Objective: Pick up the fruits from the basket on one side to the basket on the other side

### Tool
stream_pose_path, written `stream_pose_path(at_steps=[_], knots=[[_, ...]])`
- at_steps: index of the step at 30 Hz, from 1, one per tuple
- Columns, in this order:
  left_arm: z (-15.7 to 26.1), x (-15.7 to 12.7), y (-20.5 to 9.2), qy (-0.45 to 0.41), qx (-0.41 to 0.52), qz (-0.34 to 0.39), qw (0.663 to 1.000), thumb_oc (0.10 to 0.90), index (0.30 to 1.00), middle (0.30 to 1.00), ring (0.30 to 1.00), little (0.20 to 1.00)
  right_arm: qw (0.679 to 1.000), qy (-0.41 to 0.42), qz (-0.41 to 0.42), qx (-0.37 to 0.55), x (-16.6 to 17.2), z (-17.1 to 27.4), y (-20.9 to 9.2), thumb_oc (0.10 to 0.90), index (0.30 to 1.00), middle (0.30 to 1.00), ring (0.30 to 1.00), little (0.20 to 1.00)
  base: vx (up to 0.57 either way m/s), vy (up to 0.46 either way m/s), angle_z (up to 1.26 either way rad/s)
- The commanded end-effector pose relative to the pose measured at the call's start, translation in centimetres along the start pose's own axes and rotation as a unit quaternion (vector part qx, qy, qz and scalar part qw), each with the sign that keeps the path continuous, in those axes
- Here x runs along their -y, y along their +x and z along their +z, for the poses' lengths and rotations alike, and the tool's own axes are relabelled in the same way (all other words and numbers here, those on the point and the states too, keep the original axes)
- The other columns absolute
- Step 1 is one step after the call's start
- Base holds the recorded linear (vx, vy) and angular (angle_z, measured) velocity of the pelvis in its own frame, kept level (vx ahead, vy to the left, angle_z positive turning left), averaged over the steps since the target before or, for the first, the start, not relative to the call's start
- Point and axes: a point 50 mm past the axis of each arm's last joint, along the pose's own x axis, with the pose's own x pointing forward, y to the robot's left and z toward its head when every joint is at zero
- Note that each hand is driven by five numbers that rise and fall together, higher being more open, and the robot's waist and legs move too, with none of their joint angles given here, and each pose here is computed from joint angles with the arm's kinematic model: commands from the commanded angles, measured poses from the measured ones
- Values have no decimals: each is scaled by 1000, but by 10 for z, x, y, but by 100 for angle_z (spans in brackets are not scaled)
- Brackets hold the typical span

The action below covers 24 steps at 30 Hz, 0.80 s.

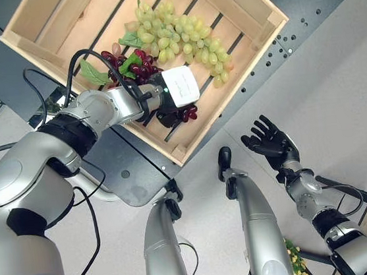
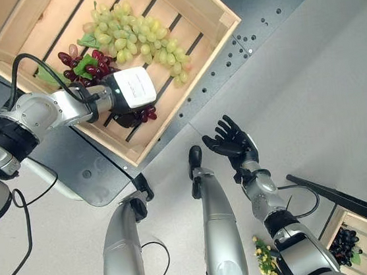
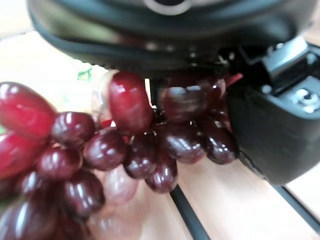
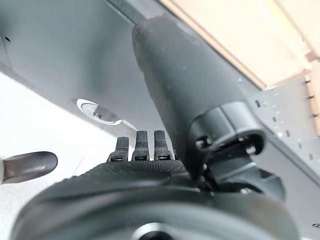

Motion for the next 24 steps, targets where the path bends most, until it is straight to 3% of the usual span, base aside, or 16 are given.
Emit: stream_pose_path(at_steps=[1,4,9,12,13,14,15,17,18,19,20,21,23,24], knots=[[-32,-9,-23,-51,-89,75,992,400,300,300,300,300,997,18,-5,76,7,21,-7,800,900,900,900,900,0,0,0],[-42,-8,-34,-147,-152,168,963,400,300,300,300,300,997,17,-6,77,9,19,-11,800,900,900,900,900,0,0,0],[-43,17,-59,-321,-232,294,870,400,300,300,300,300,997,19,-17,75,10,13,-21,800,900,900,900,900,5,-1,1],[-36,34,-69,-421,-270,349,792,400,300,300,300,300,997,20,-13,75,5,11,-24,800,900,900,900,900,12,0,2],[-32,40,-73,-481,-291,380,735,400,300,300,300,300,997,22,-11,74,2,9,-24,800,900,900,900,900,0,0,0],[-32,41,-74,-497,-296,391,716,400,300,300,300,300,997,22,-11,73,1,9,-24,800,900,900,900,900,31,6,-1],[-27,49,-76,-546,-311,414,658,400,300,300,300,300,997,22,-13,68,-2,5,-26,800,900,900,900,900,30,6,2],[-18,57,-77,-600,-325,439,585,400,300,300,300,300,998,23,-14,62,-5,-2,-28,800,900,900,900,900,51,10,2],[-15,59,-77,-608,-327,441,573,400,300,300,300,300,998,22,-14,61,-6,-3,-29,800,900,900,900,900,88,17,2],[-6,65,-76,-638,-335,456,522,400,300,300,300,300,998,21,-14,52,-9,-9,-32,800,900,900,900,900,65,12,1],[-6,65,-76,-640,-336,456,518,400,300,300,300,300,998,21,-13,51,-10,-9,-32,800,900,900,900,900,79,16,-1],[-1,68,-74,-657,-345,465,483,400,300,300,300,300,999,15,-10,47,-12,-12,-33,800,900,900,900,900,31,8,-1],[2,69,-73,-659,-353,465,474,400,300,300,300,300,999,11,-9,43,-14,-14,-34,800,900,900,900,900,41,11,1],[6,71,-72,-669,-358,470,451,400,300,300,300,300,999,12,-3,39,-16,-15,-34,800,900,900,900,900,51,16,-4]])
